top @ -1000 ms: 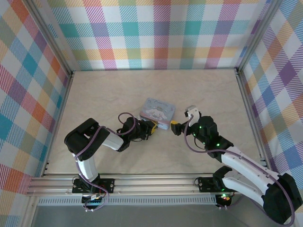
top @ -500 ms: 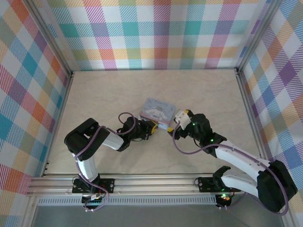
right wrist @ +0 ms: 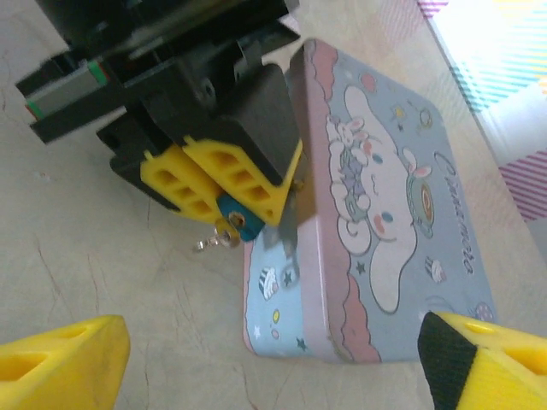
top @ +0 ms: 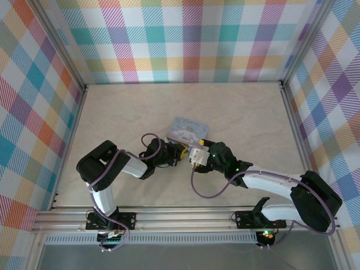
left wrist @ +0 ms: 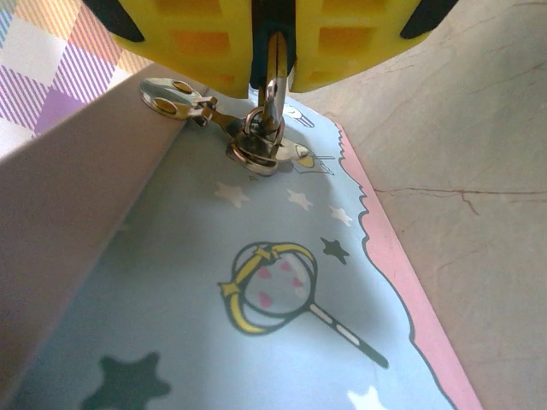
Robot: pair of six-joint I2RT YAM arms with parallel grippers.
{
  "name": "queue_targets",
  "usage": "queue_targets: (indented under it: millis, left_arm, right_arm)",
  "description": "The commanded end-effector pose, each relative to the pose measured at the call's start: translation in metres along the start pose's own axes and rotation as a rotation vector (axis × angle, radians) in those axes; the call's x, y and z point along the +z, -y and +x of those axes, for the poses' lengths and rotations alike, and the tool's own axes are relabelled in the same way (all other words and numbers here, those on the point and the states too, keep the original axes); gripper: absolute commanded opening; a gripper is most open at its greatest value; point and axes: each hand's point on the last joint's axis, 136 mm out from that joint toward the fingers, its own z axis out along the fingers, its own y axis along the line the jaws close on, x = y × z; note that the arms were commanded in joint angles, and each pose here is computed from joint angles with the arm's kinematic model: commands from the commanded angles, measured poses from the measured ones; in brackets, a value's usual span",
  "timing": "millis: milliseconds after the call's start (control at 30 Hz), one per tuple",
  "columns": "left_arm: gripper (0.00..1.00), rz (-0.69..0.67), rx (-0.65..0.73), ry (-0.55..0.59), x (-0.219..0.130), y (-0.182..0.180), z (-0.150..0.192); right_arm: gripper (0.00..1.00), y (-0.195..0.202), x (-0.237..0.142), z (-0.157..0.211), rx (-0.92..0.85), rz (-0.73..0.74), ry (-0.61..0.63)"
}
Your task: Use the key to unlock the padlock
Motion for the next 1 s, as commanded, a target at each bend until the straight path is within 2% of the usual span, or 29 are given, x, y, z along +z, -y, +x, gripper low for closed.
queue_targets:
  millis: [0, 233, 700, 967]
  left_arm:
    - [0.00, 0.008, -0.014, -0.028, 0.002, 0.006, 0.008]
    - [0.00, 0.014, -0.012, -0.032, 0.003, 0.008, 0.009]
    - [0.00, 0.009, -0.012, -0.039, 0.005, 0.006, 0.010]
    - [0.00, 0.011, -0.016, -0.045, 0.007, 0.006, 0.010]
  right_arm:
    - [0.84, 0.007, 0.001, -0.016, -0.049, 0.042, 0.055]
    - [0.78, -0.005, 0.009, -0.016, -0.069, 0.016, 0.052]
    - [0.50, -0.013, 0.028, -0.018, -0.058, 0.000, 0.017]
    - [0.43, -0.015, 0.036, -0.015, -0.061, 0.007, -0.002]
